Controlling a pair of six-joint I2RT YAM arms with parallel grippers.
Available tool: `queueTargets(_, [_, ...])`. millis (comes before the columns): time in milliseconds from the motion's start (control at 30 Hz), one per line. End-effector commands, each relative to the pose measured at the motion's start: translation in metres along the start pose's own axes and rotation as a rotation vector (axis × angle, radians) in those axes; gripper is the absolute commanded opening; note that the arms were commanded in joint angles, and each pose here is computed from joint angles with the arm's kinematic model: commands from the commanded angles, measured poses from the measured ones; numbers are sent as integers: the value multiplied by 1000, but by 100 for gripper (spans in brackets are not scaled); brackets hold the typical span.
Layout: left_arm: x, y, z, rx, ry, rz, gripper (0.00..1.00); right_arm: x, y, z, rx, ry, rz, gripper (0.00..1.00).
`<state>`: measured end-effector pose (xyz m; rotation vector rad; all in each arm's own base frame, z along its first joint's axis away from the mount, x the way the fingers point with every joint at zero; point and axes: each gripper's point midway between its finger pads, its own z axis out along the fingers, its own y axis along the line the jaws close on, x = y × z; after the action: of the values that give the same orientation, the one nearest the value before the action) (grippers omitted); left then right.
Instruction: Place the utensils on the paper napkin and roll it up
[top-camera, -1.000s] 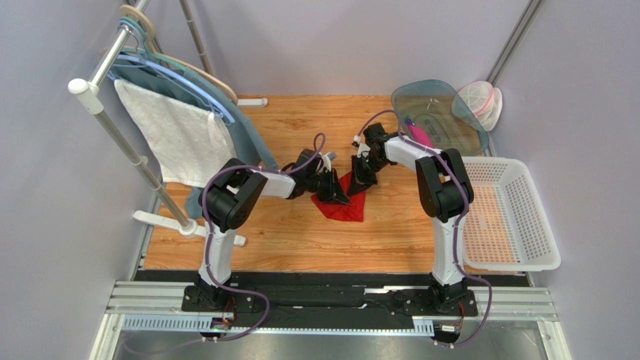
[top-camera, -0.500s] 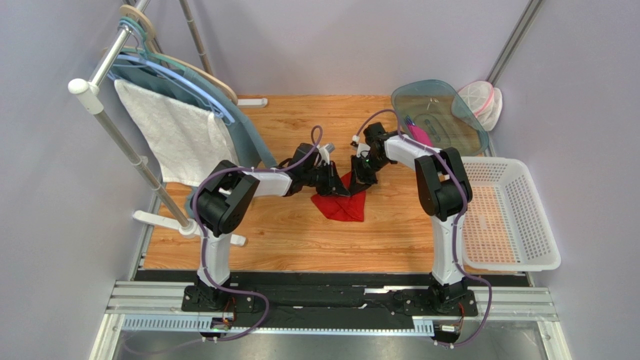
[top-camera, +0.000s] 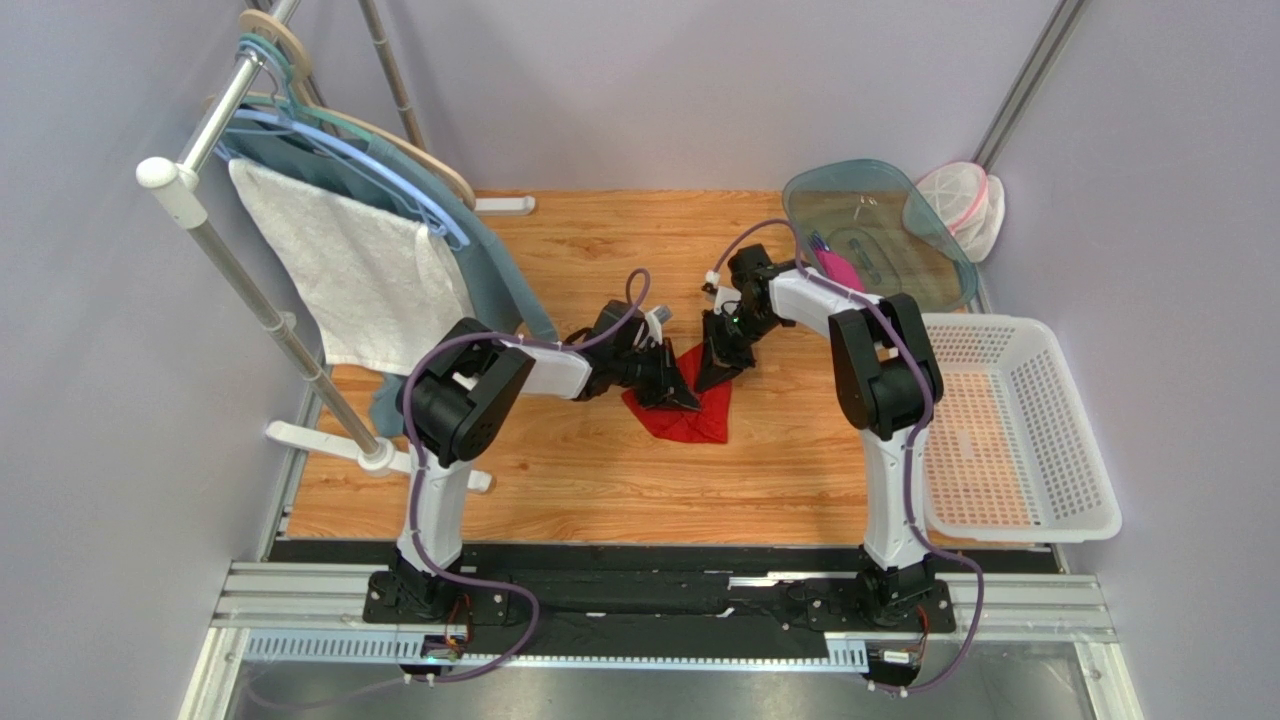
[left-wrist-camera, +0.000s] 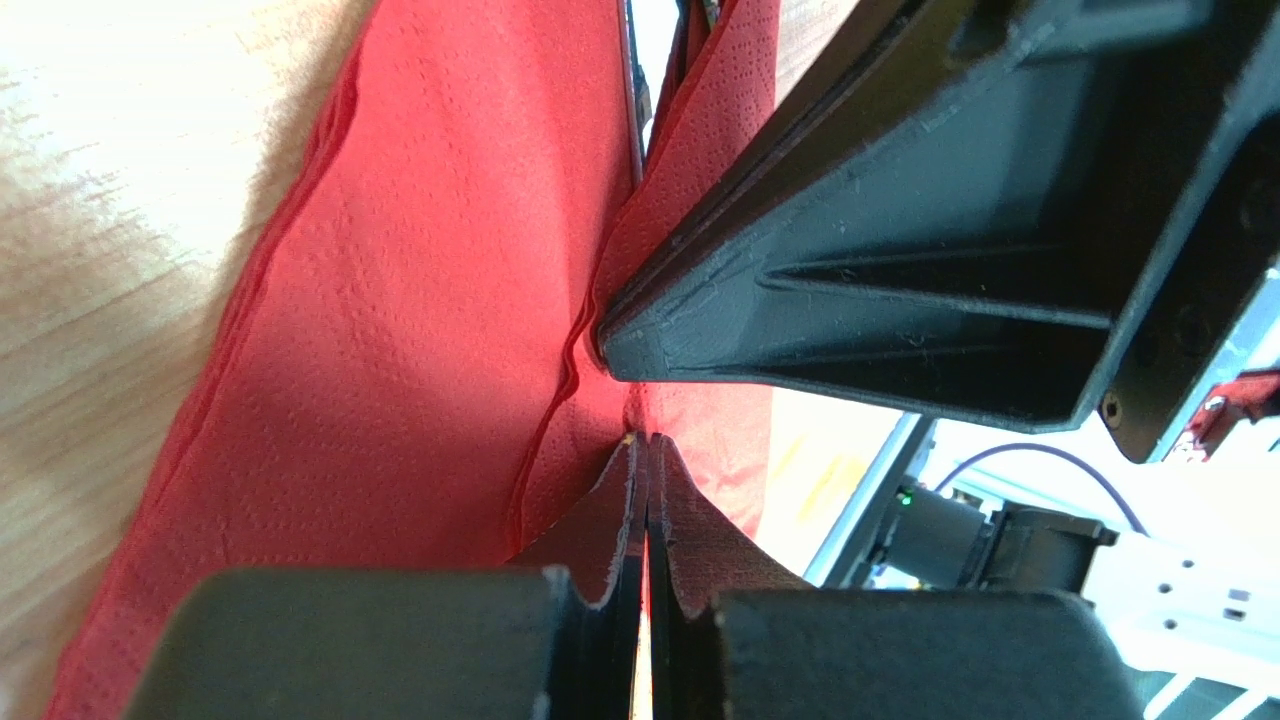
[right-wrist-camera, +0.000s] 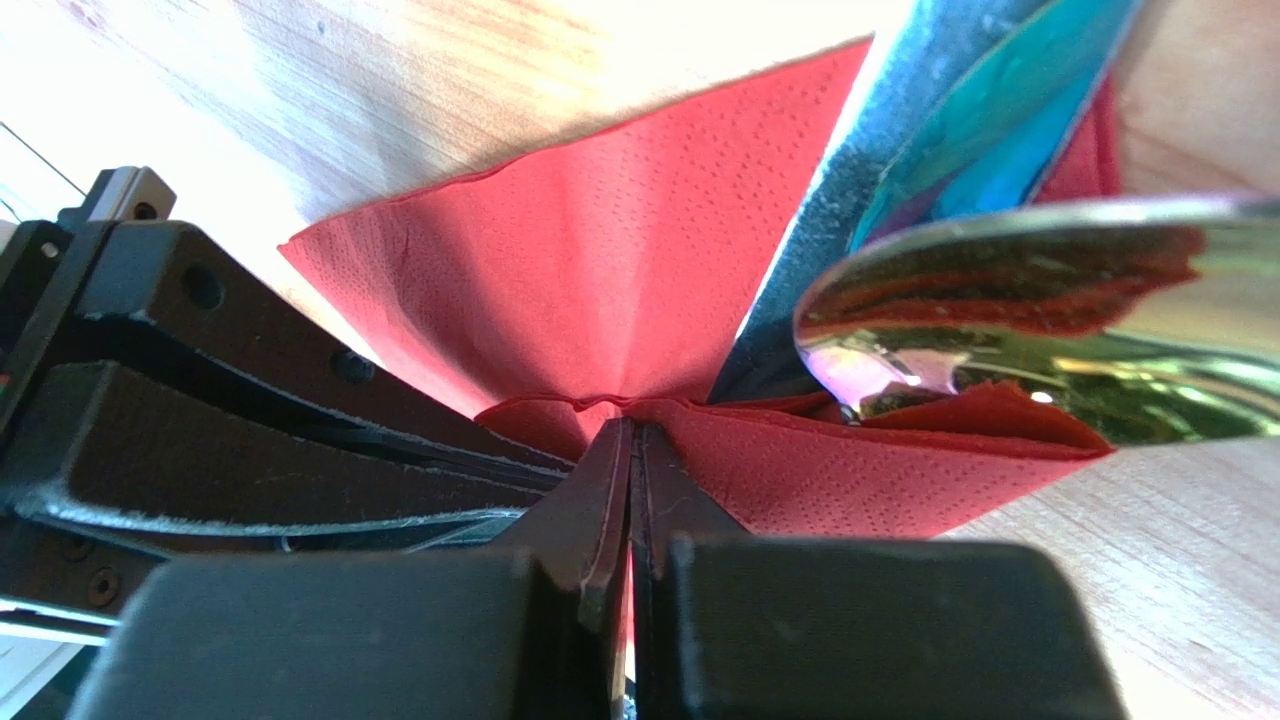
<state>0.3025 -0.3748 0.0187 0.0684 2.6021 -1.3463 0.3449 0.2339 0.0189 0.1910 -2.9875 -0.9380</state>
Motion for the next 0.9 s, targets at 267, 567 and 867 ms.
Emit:
queueTargets(267, [11,66,8,-277,24,-89,0,-22,23,-46,30,-149,-20,23])
queueTargets(567, [9,65,7,-275,19,-83,0,0,16,-33,46,-106,31,19])
queueTargets(867, [10,65,6,-269,16,-75,0,3,7,-6,50,-66,45,16])
